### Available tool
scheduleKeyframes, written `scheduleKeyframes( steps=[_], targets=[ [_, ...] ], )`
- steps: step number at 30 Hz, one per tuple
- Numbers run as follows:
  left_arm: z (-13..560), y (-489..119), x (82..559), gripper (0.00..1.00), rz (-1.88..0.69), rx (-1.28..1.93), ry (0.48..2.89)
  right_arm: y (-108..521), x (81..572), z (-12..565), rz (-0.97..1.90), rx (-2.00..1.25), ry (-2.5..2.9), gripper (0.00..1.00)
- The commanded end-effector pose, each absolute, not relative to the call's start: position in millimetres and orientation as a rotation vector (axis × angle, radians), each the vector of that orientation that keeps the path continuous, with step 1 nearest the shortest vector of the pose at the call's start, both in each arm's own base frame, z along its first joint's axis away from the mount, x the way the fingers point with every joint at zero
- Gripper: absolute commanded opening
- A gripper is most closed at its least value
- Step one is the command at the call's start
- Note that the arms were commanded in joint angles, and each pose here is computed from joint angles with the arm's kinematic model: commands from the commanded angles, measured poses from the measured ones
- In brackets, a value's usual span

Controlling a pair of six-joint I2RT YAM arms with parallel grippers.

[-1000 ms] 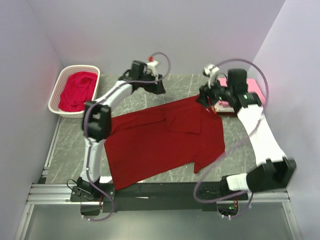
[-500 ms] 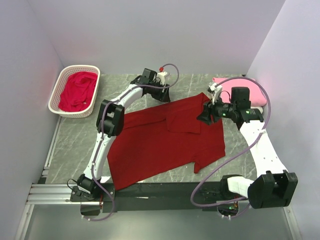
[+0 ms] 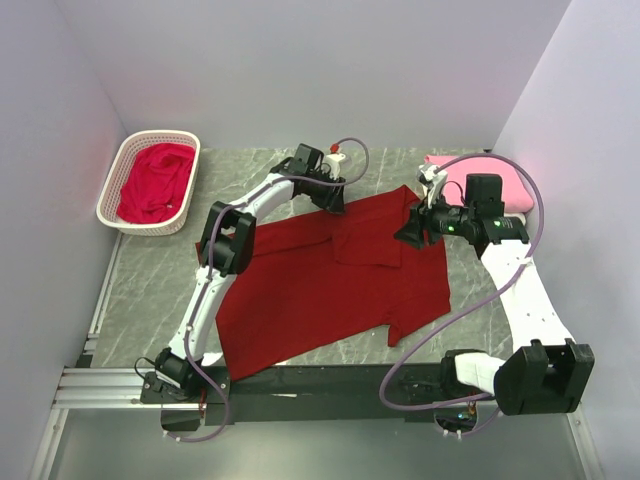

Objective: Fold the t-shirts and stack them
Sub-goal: Fold the tshirt

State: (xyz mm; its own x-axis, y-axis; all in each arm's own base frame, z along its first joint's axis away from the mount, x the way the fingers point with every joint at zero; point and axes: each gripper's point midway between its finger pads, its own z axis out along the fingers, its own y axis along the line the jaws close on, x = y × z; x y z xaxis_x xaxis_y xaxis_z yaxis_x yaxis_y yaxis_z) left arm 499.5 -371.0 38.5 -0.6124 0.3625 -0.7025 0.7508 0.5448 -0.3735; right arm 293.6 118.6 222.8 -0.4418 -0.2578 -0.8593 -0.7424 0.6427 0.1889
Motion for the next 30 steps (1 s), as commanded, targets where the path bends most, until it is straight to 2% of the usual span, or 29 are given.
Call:
scheduleKeyframes(
  steps=[1,2,5,6,10,17,22,24,26,28,29,30],
  targets=[
    [17,-366,491,0.45,-0.886,0.916,2.279,122,293,229,0.739,-0.788,1.963,0.58],
    [16,-366,491,0.4,-0.88,0.915,2.283,114,296,229,0.725,-0.763,1.969,0.58],
    [15,-362,496,0.33,-0.838,0.887,2.293,114,296,229,0.735,-0.761,1.971,0.58],
    [17,-360,501,0.21,-0.815,0.87,2.293,114,295,229,0.736,-0.759,1.97,0.58],
    [25,-344,524,0.01,-0.731,0.723,2.312,114,295,229,0.747,-0.759,1.971,0.58],
    [44,-258,577,0.0,-0.607,0.333,2.329,114,294,220,0.773,-0.764,2.004,0.57],
    [54,-211,594,0.0,-0.587,0.128,2.341,113,293,213,0.781,-0.779,2.027,0.57],
    [60,-207,592,0.06,-0.599,0.131,2.333,116,290,208,0.81,-0.808,2.025,0.57],
    [85,-203,589,0.23,-0.586,0.147,2.29,120,283,201,0.833,-0.879,2.021,0.57],
    [132,-199,590,0.34,-0.56,0.161,2.195,123,277,190,0.85,-0.927,2.045,0.57],
    [142,-195,587,0.45,-0.534,0.169,2.179,134,271,183,0.849,-1.042,2.013,0.57],
    [158,-184,589,0.5,-0.464,0.144,2.15,136,270,175,0.823,-1.095,2.026,0.57]
  ],
)
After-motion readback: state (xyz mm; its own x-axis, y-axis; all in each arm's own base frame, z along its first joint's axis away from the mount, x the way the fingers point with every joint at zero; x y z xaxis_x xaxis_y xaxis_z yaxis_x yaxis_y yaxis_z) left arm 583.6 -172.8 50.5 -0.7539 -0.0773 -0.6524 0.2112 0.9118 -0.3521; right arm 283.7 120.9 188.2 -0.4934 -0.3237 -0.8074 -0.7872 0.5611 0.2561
